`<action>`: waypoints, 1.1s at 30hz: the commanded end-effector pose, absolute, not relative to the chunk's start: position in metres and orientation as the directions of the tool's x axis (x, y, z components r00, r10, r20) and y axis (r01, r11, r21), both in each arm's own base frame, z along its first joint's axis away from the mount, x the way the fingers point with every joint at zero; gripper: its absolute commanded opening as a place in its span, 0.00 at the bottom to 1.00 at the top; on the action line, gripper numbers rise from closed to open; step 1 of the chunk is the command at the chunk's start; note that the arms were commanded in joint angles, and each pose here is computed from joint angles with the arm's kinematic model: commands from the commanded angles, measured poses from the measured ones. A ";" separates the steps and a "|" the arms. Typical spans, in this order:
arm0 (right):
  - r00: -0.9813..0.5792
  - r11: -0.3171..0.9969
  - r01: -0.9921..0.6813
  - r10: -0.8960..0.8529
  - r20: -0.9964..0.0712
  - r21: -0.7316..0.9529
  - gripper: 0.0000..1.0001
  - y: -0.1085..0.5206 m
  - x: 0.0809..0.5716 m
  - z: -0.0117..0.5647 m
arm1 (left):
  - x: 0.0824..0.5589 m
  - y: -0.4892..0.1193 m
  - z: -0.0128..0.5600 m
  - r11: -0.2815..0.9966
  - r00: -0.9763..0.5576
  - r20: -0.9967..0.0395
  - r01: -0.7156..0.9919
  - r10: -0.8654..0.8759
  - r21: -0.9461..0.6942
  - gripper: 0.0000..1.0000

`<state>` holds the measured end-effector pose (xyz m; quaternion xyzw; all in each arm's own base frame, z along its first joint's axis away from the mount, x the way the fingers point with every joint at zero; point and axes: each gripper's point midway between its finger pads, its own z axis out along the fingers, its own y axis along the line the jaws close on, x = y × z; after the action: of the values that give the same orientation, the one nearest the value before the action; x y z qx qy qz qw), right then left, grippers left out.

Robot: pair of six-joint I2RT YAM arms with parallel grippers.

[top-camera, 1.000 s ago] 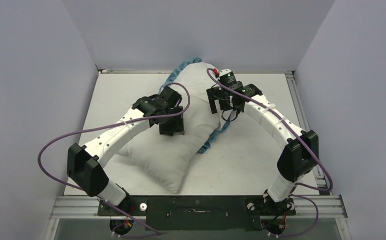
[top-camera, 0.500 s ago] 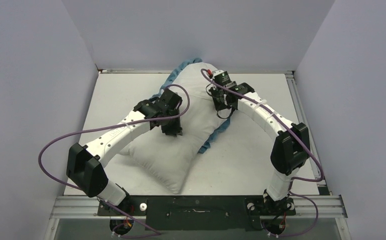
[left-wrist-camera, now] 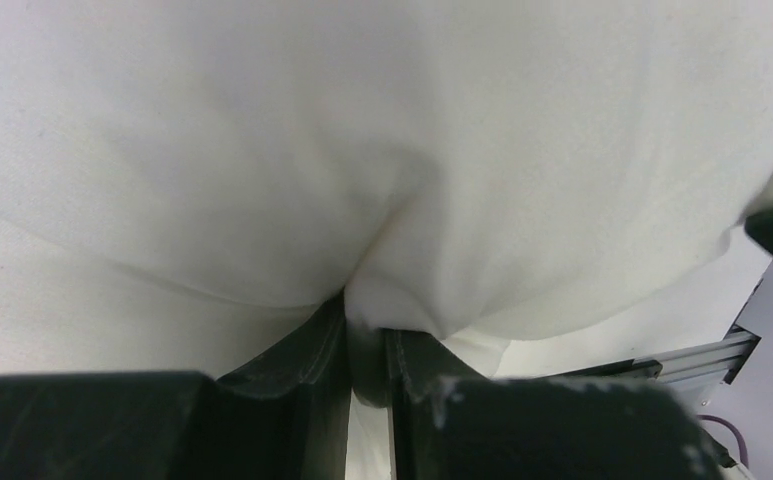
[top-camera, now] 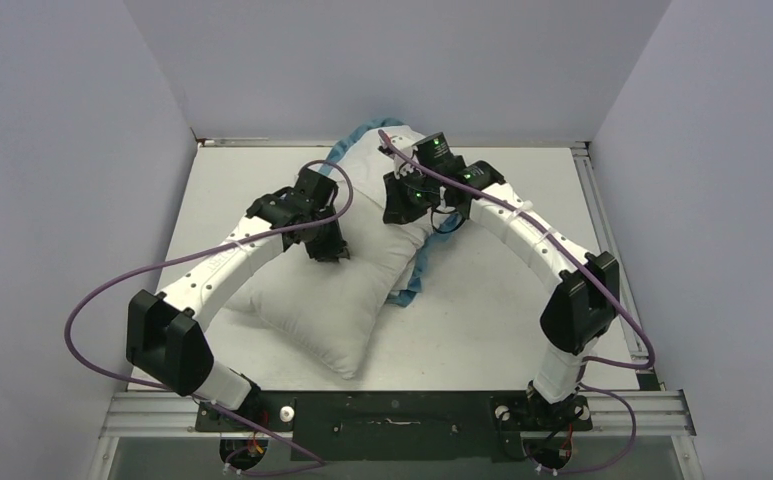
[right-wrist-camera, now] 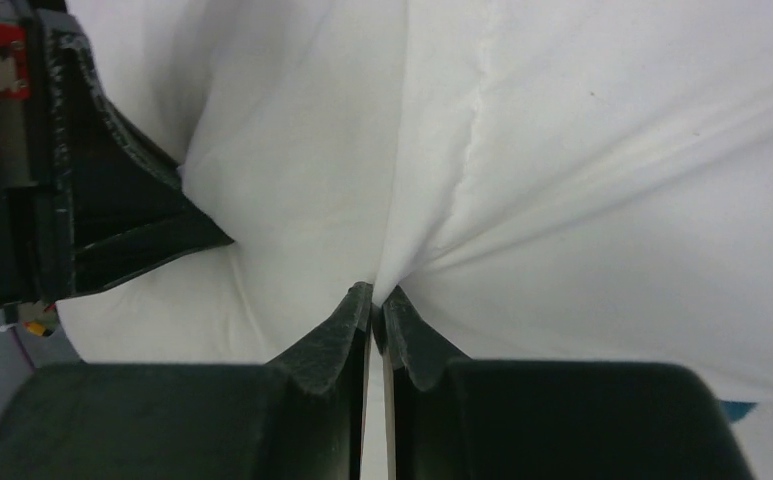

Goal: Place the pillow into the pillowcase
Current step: Stuff the pillow into the pillowcase.

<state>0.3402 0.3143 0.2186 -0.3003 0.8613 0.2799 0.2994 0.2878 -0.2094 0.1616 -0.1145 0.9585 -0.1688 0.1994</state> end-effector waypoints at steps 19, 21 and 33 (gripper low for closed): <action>-0.618 0.108 -0.741 -0.496 -0.610 0.663 0.05 0.390 0.216 0.247 | 0.391 -0.175 0.219 0.800 -0.660 -0.515 -0.234 -0.548 -0.552 0.00; -0.659 0.238 -0.737 -0.462 -0.594 0.632 0.05 0.381 0.235 0.233 | 0.394 -0.173 0.221 0.804 -0.658 -0.519 -0.233 -0.545 -0.548 0.00; -0.753 0.886 -0.388 -0.145 -0.642 0.255 0.86 0.240 0.363 0.184 | 0.393 -0.166 0.212 0.801 -0.665 -0.506 -0.246 -0.549 -0.546 0.00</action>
<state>0.3414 0.2783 0.1823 -0.1922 0.9022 0.2975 0.2462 0.3649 -0.1711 0.1919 -0.2144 0.9108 -0.2072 0.2856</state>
